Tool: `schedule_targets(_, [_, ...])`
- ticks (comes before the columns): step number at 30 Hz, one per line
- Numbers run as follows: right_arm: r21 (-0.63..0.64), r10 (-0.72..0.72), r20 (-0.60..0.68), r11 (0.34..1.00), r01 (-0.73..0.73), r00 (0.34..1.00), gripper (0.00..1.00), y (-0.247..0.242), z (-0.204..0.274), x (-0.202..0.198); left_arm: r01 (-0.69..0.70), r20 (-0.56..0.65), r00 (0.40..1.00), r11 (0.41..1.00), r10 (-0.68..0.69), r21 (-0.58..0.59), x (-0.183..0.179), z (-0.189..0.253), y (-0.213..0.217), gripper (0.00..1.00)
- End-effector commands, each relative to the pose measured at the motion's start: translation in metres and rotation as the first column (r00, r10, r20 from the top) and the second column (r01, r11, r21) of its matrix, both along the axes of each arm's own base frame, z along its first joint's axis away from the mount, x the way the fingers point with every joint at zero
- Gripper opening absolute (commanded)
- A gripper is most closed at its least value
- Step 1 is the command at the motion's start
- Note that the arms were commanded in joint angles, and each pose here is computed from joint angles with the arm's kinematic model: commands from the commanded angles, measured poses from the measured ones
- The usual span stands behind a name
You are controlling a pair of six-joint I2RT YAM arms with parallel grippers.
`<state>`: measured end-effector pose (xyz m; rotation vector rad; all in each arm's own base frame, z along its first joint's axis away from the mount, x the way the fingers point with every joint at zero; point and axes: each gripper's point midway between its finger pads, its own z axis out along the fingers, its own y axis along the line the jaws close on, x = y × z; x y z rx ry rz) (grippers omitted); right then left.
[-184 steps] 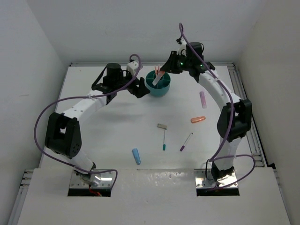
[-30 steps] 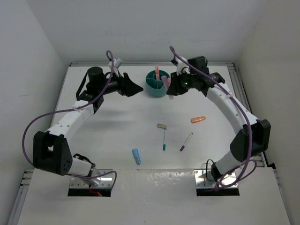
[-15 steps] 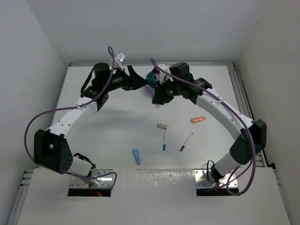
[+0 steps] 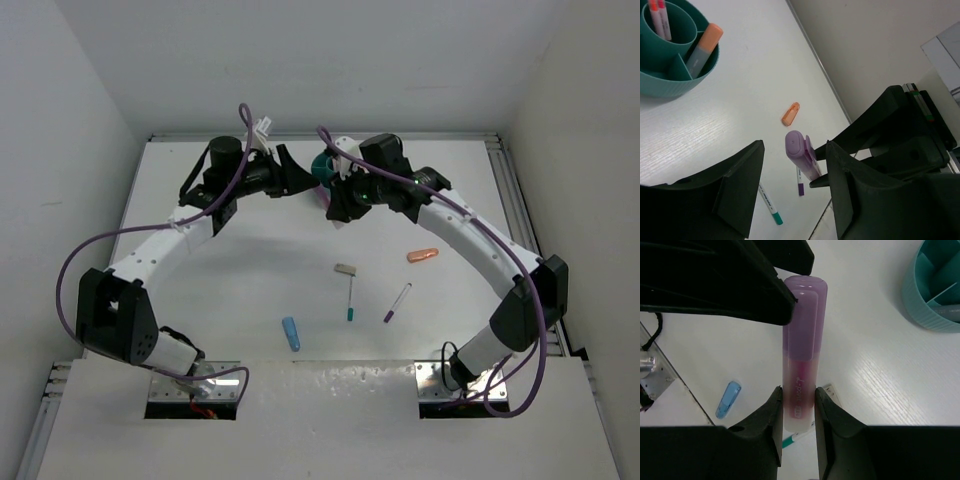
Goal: Sort the stationery into containers
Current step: Place the pen in the storage box.
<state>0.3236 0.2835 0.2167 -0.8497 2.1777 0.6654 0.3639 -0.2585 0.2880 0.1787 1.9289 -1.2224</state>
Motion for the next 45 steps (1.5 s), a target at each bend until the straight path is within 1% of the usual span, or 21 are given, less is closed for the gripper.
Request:
schedule_targets(1, [0.048, 0.015, 0.107, 0.999, -0.02, 0.994, 0.0, 0.011, 0.034, 0.006, 0.042, 0.015, 0.999, 0.998, -0.041, -0.054, -0.003, 0.012, -0.01, 0.58])
schedule_targets(8, [0.049, 0.019, 0.112, 0.999, -0.024, 0.994, 0.0, 0.014, 0.035, 0.006, 0.076, -0.001, 0.997, 0.995, -0.076, -0.065, -0.008, 0.007, -0.019, 0.55])
schedule_targets(14, [0.045, 0.018, 0.104, 0.999, -0.023, 0.994, 0.0, 0.014, 0.032, 0.004, 0.093, -0.035, 0.995, 0.994, -0.095, -0.058, -0.015, -0.006, -0.023, 0.49])
schedule_targets(16, [0.042, 0.016, 0.103, 0.999, -0.021, 0.995, 0.0, 0.013, 0.03, 0.005, 0.094, -0.044, 0.994, 0.994, -0.096, -0.054, -0.016, -0.01, -0.023, 0.44])
schedule_targets(19, [0.038, 0.014, 0.101, 0.999, -0.018, 0.995, 0.0, 0.012, 0.028, 0.005, 0.101, -0.044, 0.994, 0.993, -0.104, -0.057, -0.015, -0.012, -0.025, 0.28])
schedule_targets(20, [0.035, 0.016, 0.097, 0.999, -0.02, 0.995, 0.01, 0.012, 0.027, 0.005, 0.108, -0.032, 0.993, 0.993, -0.11, -0.054, -0.015, -0.011, -0.025, 0.19])
schedule_targets(21, [0.03, 0.012, 0.096, 0.999, -0.015, 0.995, 0.19, 0.011, 0.026, 0.005, 0.115, -0.017, 0.993, 0.992, -0.116, -0.048, -0.011, -0.009, -0.027, 0.1])
schedule_targets(22, [0.026, 0.008, 0.094, 1.0, -0.011, 0.996, 0.29, 0.01, 0.025, 0.005, 0.117, 0.001, 0.993, 0.993, -0.117, -0.032, -0.007, -0.007, -0.028, 0.1])
schedule_targets(23, [0.023, -0.009, 0.094, 1.0, 0.006, 0.995, 0.46, 0.003, 0.028, 0.007, 0.126, 0.054, 0.99, 0.992, -0.127, 0.024, -0.001, 0.0, -0.027, 0.02])
schedule_targets(24, [0.026, -0.031, 0.09, 0.999, 0.029, 0.995, 0.54, -0.003, 0.029, 0.011, 0.128, 0.044, 0.99, 0.988, -0.132, 0.088, 0.001, -0.02, -0.026, 0.0])
schedule_targets(25, [0.041, -0.068, 0.073, 0.997, 0.065, 0.995, 0.6, -0.009, 0.032, 0.015, 0.084, 0.087, 0.991, 0.985, -0.098, 0.153, 0.021, -0.011, -0.024, 0.0])
schedule_targets(26, [0.044, -0.121, 0.055, 0.992, 0.119, 0.991, 0.63, -0.027, 0.034, 0.025, 0.082, 0.182, 0.974, 0.961, -0.133, 0.262, 0.029, -0.012, -0.024, 0.0])
schedule_targets(28, [0.064, -0.171, 0.023, 0.984, 0.169, 0.985, 0.67, -0.043, 0.039, 0.033, 0.004, 0.239, 0.966, 0.924, -0.103, 0.382, 0.055, -0.01, -0.02, 0.0])
schedule_targets(29, [0.057, -0.221, 0.003, 0.974, 0.22, 0.975, 0.68, -0.064, 0.037, 0.042, -0.014, 0.299, 0.945, 0.897, -0.133, 0.442, 0.063, -0.009, -0.022, 0.0])
schedule_targets(31, [0.061, -0.271, -0.011, 0.961, 0.271, 0.963, 0.68, -0.086, 0.038, 0.05, -0.06, 0.343, 0.929, 0.857, -0.14, 0.511, 0.083, -0.017, -0.024, 0.0])
schedule_targets(33, [0.069, -0.325, -0.047, 0.942, 0.327, 0.945, 0.68, -0.111, 0.036, 0.056, -0.089, 0.452, 0.871, 0.843, -0.193, 0.531, 0.097, 0.0, -0.035, 0.0])
schedule_targets(36, [0.094, -0.383, -0.073, 0.916, 0.389, 0.921, 0.68, -0.136, 0.035, 0.06, -0.098, 0.516, 0.821, 0.831, -0.244, 0.548, 0.112, 0.002, -0.054, 0.0])
schedule_targets(37, [0.094, -0.4, -0.087, 0.909, 0.407, 0.912, 0.68, -0.143, 0.031, 0.06, -0.072, 0.508, 0.815, 0.822, -0.278, 0.565, 0.115, -0.009, -0.062, 0.0])
schedule_targets(38, [0.103, -0.416, -0.085, 0.9, 0.423, 0.905, 0.68, -0.15, 0.032, 0.061, -0.065, 0.552, 0.764, 0.812, -0.334, 0.581, 0.116, 0.002, -0.072, 0.0])
schedule_targets(39, [0.103, -0.425, -0.096, 0.895, 0.433, 0.9, 0.68, -0.154, 0.028, 0.06, -0.026, 0.552, 0.738, 0.801, -0.388, 0.598, 0.113, -0.003, -0.079, 0.0])
schedule_targets(45, [0.133, -0.446, -0.145, 0.876, 0.464, 0.883, 0.68, -0.163, 0.022, 0.063, -0.001, 0.561, 0.711, 0.797, -0.425, 0.605, 0.126, -0.019, -0.107, 0.0])
